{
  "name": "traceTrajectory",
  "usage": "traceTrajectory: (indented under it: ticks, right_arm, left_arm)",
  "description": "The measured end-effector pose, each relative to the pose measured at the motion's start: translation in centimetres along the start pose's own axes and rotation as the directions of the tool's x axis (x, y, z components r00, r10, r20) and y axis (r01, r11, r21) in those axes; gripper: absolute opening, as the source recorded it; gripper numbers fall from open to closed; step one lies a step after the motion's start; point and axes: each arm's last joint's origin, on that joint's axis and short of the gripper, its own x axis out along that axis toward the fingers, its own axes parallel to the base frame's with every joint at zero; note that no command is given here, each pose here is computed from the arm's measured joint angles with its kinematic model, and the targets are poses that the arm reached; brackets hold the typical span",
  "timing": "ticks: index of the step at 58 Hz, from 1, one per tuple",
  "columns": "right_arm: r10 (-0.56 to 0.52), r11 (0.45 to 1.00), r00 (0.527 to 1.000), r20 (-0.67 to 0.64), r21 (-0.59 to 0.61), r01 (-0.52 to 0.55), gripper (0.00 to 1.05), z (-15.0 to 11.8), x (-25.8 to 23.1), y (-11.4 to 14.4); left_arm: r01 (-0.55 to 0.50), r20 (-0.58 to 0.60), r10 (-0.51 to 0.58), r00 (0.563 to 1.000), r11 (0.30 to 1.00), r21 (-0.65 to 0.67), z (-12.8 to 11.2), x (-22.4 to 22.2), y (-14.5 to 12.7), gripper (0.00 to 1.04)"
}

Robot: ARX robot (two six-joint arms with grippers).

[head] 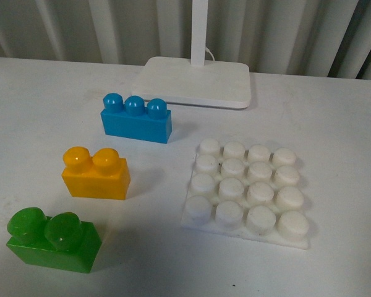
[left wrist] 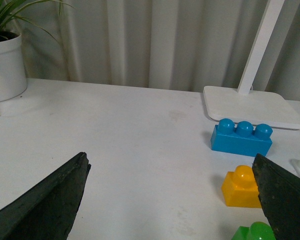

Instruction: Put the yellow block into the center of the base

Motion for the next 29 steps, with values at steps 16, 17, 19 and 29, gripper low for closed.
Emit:
traceTrajectory:
  ticks: [16,17,19,29]
  right_arm:
    - [0.0,1.0,1.0,0.0,-0.002,0.0,0.24,0.0,0.0,0.0]
    - [0.0,1.0,1.0,0.0,-0.002,0.0,0.28,0.0,0.0,0.0]
    - [0.0,1.0,1.0,0.0,-0.002,0.0,0.35,0.0,0.0,0.0]
    - [0.0,1.0,1.0,0.0,-0.002,0.0,0.67,0.0,0.0,0.0]
  left_arm:
    - [0.0,0.0,0.0,1.0,1.0,0.0,0.0,0.0,0.0,0.98]
    - [0.001,-0.002,-0.001,1.0,1.0,-0.003,0.0,0.0,0.0,0.98]
    - [0.014,-0.049,-0.016,0.999,0.999,-0.043,-0.1,0.1,-0.1,0.98]
    - [0.128,-0.121,-0.135,0.984,0.99,-0.062,2.3,2.4,-0.8,0.98]
